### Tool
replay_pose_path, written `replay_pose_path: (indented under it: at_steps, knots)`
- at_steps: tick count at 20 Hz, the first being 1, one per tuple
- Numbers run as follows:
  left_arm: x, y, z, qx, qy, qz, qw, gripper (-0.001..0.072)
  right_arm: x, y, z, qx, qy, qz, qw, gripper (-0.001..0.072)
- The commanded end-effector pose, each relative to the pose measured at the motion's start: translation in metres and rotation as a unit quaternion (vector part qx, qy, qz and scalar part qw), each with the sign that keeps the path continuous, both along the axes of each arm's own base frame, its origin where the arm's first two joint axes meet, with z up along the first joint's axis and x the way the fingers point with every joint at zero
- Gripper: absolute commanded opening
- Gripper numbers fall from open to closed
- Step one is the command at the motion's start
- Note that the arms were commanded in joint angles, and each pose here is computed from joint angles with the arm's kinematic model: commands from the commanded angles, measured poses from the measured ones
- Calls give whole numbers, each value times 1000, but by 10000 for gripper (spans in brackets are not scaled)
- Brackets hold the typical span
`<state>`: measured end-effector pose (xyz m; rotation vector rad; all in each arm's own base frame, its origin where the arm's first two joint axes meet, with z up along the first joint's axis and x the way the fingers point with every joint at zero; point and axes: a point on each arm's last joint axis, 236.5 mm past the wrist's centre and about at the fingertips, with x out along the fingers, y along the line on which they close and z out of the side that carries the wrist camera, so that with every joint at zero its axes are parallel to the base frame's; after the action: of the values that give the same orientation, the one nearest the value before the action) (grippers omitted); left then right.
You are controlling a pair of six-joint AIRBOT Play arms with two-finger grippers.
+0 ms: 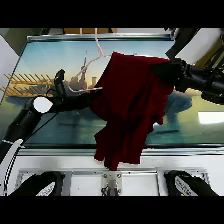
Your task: Fold the clothes and pants, and hang the long-sleeved shirts on hangers.
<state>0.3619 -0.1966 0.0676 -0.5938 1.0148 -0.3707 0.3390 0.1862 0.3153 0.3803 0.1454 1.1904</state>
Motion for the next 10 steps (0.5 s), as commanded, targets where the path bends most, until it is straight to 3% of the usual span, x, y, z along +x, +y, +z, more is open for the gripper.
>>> replay_pose_path:
  at_steps: [1, 10]
  knots:
    - [5, 20, -4, 8, 8, 15, 1000, 22, -1, 1, -5, -14, 9, -1, 1000, 15]
    - [9, 49, -9, 20, 16, 28, 999, 22, -2, 1, -20, -47, 13, -2, 999, 15]
